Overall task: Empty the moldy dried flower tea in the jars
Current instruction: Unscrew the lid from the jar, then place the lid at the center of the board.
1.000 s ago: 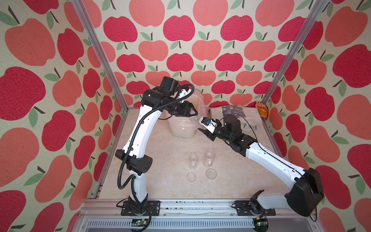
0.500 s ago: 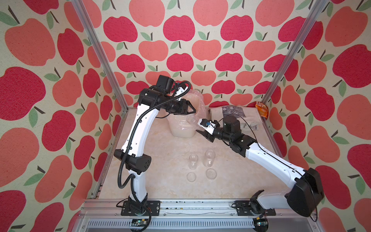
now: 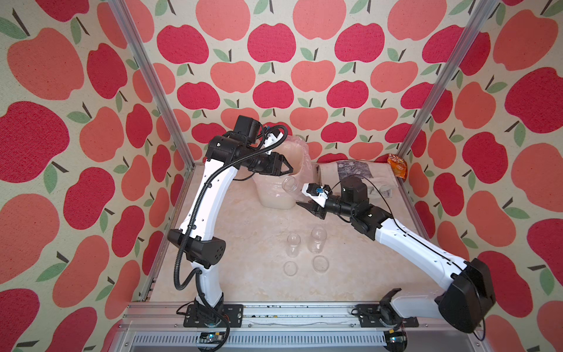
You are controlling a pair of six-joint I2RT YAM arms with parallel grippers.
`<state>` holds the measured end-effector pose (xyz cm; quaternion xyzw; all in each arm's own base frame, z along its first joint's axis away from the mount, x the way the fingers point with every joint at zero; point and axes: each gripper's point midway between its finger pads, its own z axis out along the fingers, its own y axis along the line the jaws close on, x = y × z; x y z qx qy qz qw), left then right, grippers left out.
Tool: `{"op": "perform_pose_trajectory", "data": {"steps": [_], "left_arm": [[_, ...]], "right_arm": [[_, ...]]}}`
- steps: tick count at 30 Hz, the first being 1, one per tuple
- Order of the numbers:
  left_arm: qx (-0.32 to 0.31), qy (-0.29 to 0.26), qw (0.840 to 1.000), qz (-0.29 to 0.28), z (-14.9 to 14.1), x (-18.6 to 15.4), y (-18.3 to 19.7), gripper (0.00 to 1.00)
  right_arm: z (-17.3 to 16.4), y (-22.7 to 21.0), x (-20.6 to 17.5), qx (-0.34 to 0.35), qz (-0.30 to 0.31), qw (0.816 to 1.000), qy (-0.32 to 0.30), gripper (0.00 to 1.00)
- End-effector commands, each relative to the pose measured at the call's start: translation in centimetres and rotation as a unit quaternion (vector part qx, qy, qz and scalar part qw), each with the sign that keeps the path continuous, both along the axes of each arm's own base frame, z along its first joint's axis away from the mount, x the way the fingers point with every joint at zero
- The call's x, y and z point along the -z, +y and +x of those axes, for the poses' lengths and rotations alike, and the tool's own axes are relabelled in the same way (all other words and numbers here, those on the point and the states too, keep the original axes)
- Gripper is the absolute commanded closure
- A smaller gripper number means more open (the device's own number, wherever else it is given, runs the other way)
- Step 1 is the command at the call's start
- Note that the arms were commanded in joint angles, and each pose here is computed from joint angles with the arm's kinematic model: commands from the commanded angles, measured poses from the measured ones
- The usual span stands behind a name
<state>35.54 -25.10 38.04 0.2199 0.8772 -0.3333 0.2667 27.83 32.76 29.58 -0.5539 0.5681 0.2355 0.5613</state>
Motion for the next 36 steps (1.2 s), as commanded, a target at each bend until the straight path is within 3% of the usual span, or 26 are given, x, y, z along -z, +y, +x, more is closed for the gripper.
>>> {"op": "perform_pose_trajectory", "data": {"steps": [1, 9, 17, 28, 36], "left_arm": [[-0.025, -0.048, 0.998, 0.020, 0.0, -1.4, 1.8, 0.95], [-0.072, -0.076, 0.993, 0.053, -0.7, -0.4, 4.2, 0.95], [-0.102, -0.077, 0.989, 0.072, -3.6, 4.2, 5.8, 0.96], [-0.144, -0.014, 0.979, 0.145, -8.3, 12.8, 7.2, 0.97], [-0.188, 0.029, 0.971, 0.147, -10.2, 17.4, 8.0, 0.95]], "right_arm": [[-0.6, -0.7, -1.2, -0.003, 0.025, 1.000, 0.000, 1.00], [-1.0, -2.1, -1.4, 0.013, 0.043, 0.999, 0.007, 1.00], [-1.5, -3.2, -2.1, 0.026, 0.057, 0.998, 0.011, 1.00], [-2.0, -4.0, -2.6, 0.028, 0.059, 0.998, 0.011, 1.00], [-2.0, -4.1, -2.6, 0.028, 0.059, 0.998, 0.015, 1.00]]}}
